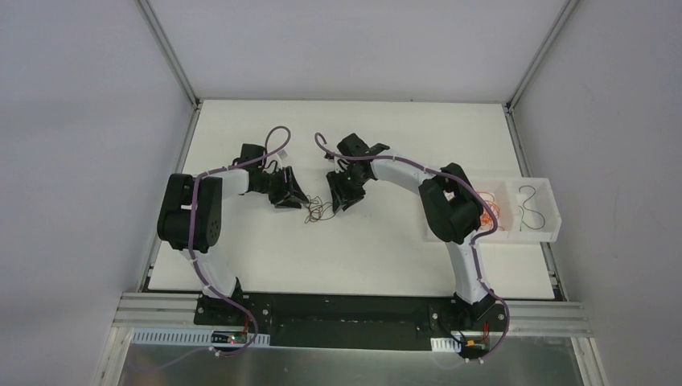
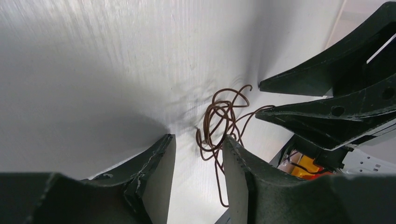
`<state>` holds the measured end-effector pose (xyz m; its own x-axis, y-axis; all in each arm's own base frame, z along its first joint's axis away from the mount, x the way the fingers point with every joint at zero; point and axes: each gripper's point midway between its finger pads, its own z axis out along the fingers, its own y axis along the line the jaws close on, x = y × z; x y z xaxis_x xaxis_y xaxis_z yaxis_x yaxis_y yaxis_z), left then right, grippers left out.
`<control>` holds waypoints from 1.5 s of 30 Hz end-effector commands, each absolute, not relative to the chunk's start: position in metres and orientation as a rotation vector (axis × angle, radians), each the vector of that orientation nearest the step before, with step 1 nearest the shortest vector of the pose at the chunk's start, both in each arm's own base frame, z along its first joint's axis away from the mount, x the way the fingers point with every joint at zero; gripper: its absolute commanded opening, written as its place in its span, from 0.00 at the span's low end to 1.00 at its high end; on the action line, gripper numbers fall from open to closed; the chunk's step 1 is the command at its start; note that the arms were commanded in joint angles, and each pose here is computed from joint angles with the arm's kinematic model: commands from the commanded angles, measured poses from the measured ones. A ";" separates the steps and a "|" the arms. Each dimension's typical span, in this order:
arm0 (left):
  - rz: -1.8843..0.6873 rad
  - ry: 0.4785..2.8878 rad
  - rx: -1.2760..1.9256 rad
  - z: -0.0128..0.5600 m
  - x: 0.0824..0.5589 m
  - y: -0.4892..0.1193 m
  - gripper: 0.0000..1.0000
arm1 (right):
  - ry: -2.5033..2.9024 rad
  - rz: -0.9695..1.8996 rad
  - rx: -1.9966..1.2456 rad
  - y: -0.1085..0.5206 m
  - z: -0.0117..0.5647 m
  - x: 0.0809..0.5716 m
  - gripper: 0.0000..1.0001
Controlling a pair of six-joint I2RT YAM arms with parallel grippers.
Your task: Untangle the cables
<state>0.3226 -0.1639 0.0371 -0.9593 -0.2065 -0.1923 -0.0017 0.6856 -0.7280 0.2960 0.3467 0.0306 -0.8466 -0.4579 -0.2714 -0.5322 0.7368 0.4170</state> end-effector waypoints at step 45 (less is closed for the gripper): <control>-1.230 2.092 0.248 0.273 0.284 -0.178 0.32 | 2.124 0.717 -0.257 0.110 0.352 0.282 0.00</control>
